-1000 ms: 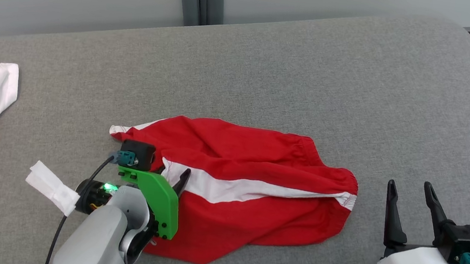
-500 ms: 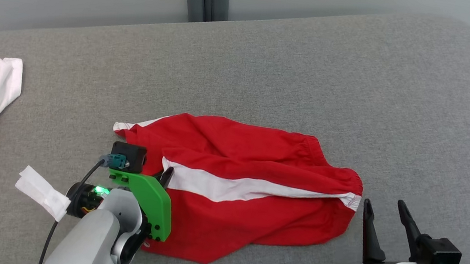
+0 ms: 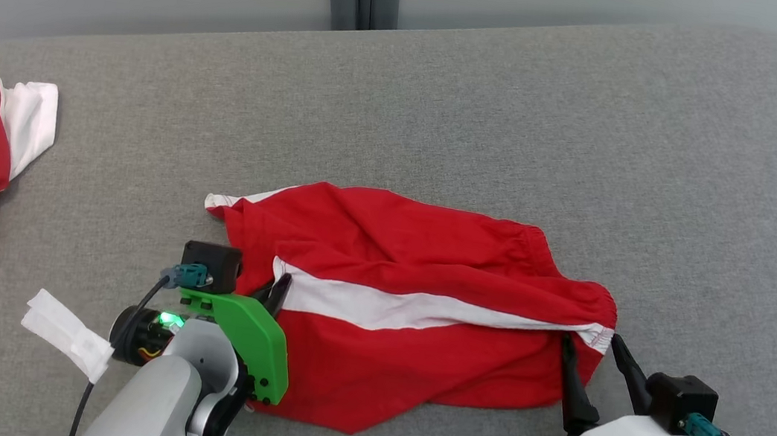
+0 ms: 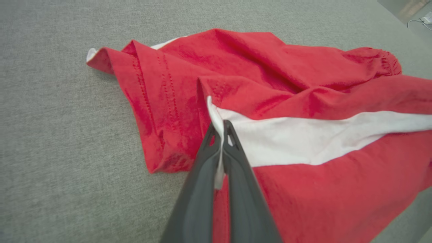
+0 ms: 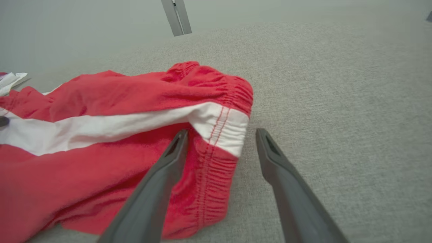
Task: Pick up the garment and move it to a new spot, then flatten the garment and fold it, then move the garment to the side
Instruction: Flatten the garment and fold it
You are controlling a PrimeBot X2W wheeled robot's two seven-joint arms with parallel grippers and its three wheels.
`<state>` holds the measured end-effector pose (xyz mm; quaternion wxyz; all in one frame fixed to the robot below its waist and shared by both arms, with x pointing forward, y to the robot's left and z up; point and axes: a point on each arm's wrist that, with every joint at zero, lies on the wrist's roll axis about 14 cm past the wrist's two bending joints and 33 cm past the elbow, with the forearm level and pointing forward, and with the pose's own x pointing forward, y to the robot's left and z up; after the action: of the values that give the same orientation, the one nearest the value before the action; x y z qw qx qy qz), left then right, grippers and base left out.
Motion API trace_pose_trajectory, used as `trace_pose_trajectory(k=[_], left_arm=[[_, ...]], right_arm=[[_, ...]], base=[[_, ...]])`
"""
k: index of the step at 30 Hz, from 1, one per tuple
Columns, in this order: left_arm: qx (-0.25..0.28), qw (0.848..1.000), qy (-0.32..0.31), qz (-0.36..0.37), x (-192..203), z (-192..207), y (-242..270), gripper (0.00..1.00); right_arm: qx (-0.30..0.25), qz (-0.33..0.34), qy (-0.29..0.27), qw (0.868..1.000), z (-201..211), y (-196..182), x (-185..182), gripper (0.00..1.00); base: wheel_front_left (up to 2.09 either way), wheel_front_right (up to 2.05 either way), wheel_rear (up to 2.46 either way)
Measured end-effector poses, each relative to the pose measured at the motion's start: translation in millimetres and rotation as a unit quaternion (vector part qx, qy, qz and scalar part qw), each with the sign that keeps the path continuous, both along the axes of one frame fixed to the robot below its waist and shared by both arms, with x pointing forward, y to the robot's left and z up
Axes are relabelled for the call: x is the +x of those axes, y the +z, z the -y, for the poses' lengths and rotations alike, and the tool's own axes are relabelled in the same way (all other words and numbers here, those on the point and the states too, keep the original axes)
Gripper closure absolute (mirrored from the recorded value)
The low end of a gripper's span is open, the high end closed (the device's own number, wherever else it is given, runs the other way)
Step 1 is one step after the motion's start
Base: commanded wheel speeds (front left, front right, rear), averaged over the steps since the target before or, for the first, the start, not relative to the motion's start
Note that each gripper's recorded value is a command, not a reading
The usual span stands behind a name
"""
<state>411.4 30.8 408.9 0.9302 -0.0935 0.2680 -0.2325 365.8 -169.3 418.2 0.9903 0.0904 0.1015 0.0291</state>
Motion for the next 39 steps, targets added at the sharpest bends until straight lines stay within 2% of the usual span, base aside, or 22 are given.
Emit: trace_pose_trajectory(k=[1,3,4,5,6,10,13,14,19,22,26,29,32,39], left_arm=[[-0.001,1.0,0.001,0.001,0.0,-0.4,0.9,1.0],[-0.004,1.0,0.004,0.004,-0.6,-1.6,2.5,1.0],[-0.005,1.0,0.006,0.005,-1.1,-2.3,3.1,1.0],[-0.006,1.0,0.007,0.006,-1.6,-2.8,3.6,1.0],[-0.007,1.0,0.008,0.008,-1.9,-3.4,4.3,1.0],[-0.01,1.0,0.012,0.014,-1.8,-4.9,8.8,1.0],[-0.012,1.0,0.017,0.019,-2.2,-6.8,11.4,1.0],[-0.014,0.999,0.018,0.022,-2.2,-7.3,12.6,1.0],[-0.023,0.999,0.031,0.034,-0.1,-10.6,20.5,1.0],[-0.055,0.996,0.049,0.05,4.9,-12.0,35.0,1.0],[-0.088,0.989,0.064,0.103,14.1,-14.4,69.3,1.0],[-0.112,0.978,0.069,0.163,20.8,-15.7,111.0,1.0],[-0.136,0.96,0.07,0.234,22.8,-18.2,162.9,1.0],[-0.18,0.893,0.065,0.407,-2.0,-32.7,296.0,1.0]], right_arm=[[0.008,-0.002,0.0,1.0,-1.5,-1.1,1.2,0.0],[0.018,-0.007,0.005,1.0,-6.7,-2.4,3.4,0.07],[0.021,-0.007,0.008,1.0,-9.0,-2.1,4.3,0.19],[0.023,-0.006,0.009,1.0,-10.0,-1.1,5.3,0.24],[0.024,-0.005,0.011,1.0,-10.3,0.0,6.5,0.45],[0.017,0.007,0.018,1.0,-7.2,8.1,8.8,0.73],[0.015,0.024,0.026,0.999,-9.9,19.3,11.5,0.86],[0.014,0.031,0.028,0.999,-10.0,23.8,12.3,1.0],[0.009,0.057,0.034,0.998,-9.7,39.9,11.1,1.0],[0.008,0.09,0.034,0.995,-9.5,59.7,14.7,1.0],[0.006,0.154,0.037,0.987,-11.4,99.9,18.3,1.0],[-0.005,0.211,0.038,0.977,-8.9,137.0,17.5,1.0],[-0.015,0.273,0.043,0.961,-9.6,178.7,12.1,1.0],[-0.035,0.405,0.048,0.912,-11.3,270.1,-18.1,1.0]], base=[[0.0,0.0,0.0],[0.0,0.0,0.0],[0.0,0.0,0.0],[0.0,0.0,0.0],[0.0,0.0,0.0],[0.0,0.0,0.0],[0.0,0.0,0.0],[0.0,0.0,0.0],[0.0,0.0,0.0],[0.0,0.0,0.0],[0.0,0.0,0.0],[0.0,0.0,0.0],[0.0,0.0,0.0],[0.0,0.0,0.0]])
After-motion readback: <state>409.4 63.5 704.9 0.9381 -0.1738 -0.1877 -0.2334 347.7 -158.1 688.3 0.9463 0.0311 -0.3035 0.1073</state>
